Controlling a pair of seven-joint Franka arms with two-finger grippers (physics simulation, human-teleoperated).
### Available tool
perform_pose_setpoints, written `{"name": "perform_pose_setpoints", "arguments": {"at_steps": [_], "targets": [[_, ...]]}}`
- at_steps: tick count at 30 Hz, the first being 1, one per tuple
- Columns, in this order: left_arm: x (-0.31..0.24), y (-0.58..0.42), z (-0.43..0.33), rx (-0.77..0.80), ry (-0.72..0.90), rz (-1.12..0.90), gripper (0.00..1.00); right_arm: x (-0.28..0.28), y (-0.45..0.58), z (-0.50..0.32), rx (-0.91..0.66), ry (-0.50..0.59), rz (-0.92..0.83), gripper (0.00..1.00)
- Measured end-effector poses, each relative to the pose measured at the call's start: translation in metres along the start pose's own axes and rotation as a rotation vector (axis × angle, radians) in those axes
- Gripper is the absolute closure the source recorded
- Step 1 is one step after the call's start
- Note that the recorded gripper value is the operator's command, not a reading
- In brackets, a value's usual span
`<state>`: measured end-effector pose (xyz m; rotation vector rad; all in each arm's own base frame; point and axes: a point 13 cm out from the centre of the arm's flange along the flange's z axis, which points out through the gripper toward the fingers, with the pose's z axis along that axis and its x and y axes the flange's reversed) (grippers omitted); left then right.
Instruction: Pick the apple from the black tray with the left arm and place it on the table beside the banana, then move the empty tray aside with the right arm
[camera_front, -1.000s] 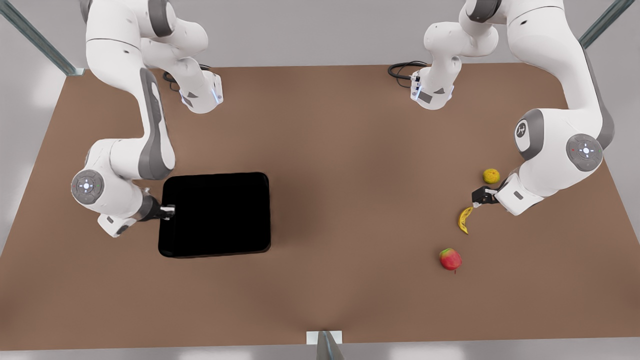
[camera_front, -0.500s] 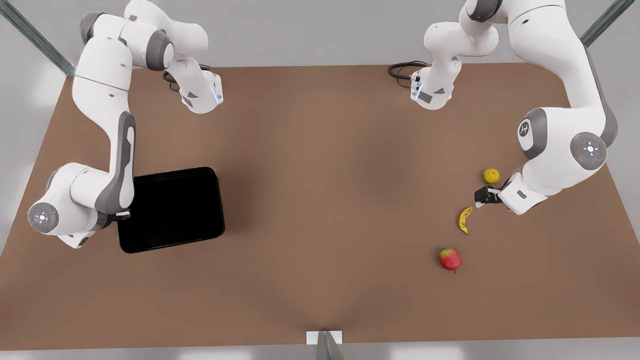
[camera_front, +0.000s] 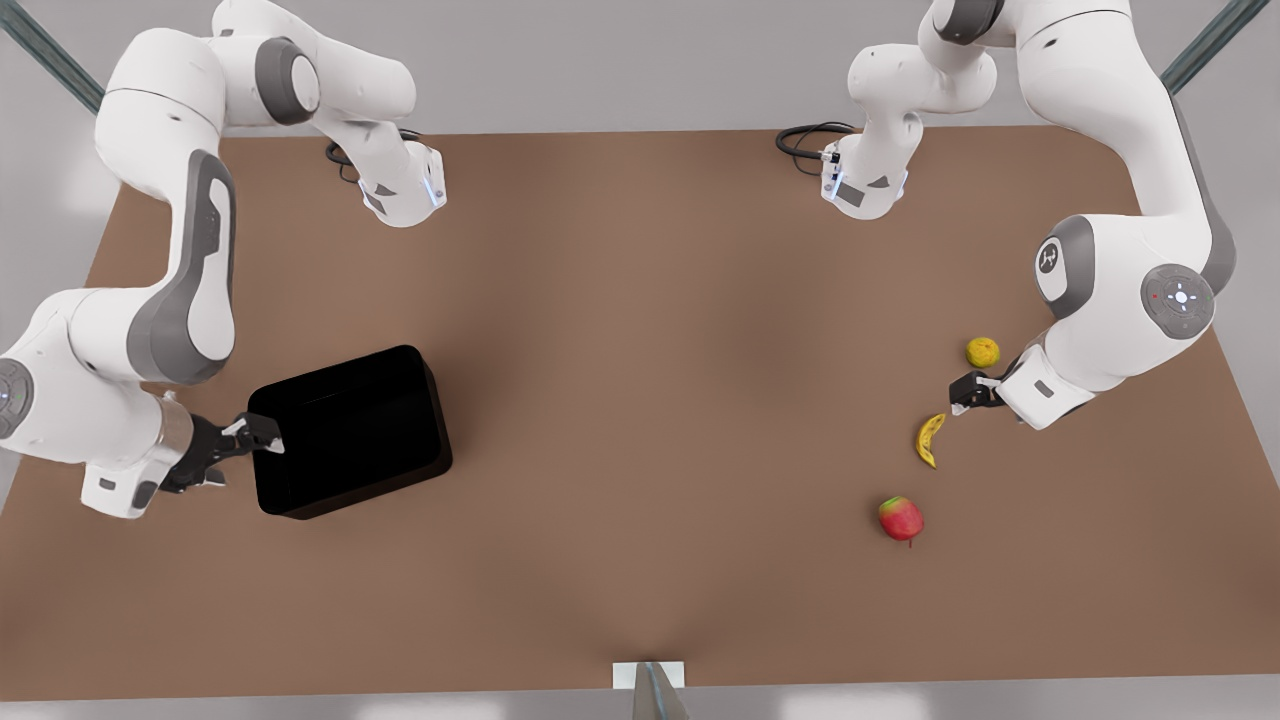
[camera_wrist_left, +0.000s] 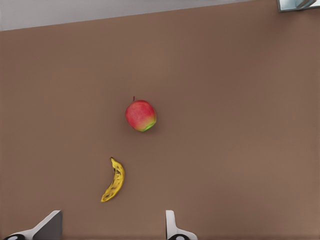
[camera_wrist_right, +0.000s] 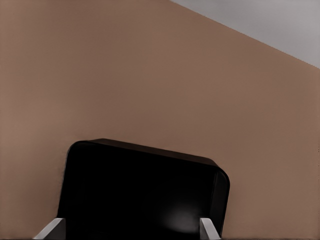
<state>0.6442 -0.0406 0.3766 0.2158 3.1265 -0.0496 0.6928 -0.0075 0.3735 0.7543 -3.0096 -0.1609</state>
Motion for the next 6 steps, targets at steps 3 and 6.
{"name": "perform_pose_setpoints", "arguments": {"at_steps": [3, 6], "targets": [[-0.0013, -0.0016, -0.0009, 0.002, -0.003, 0.001, 0.00, 0.0073, -0.0032, -0.0091, 0.035, 0.025, 0.014, 0.00], [-0.0061, -0.0028, -0.0011, 0.004, -0.019, 0.002, 0.00, 0.0115, -0.0038, -0.0093, 0.048, 0.046, 0.037, 0.00]]}}
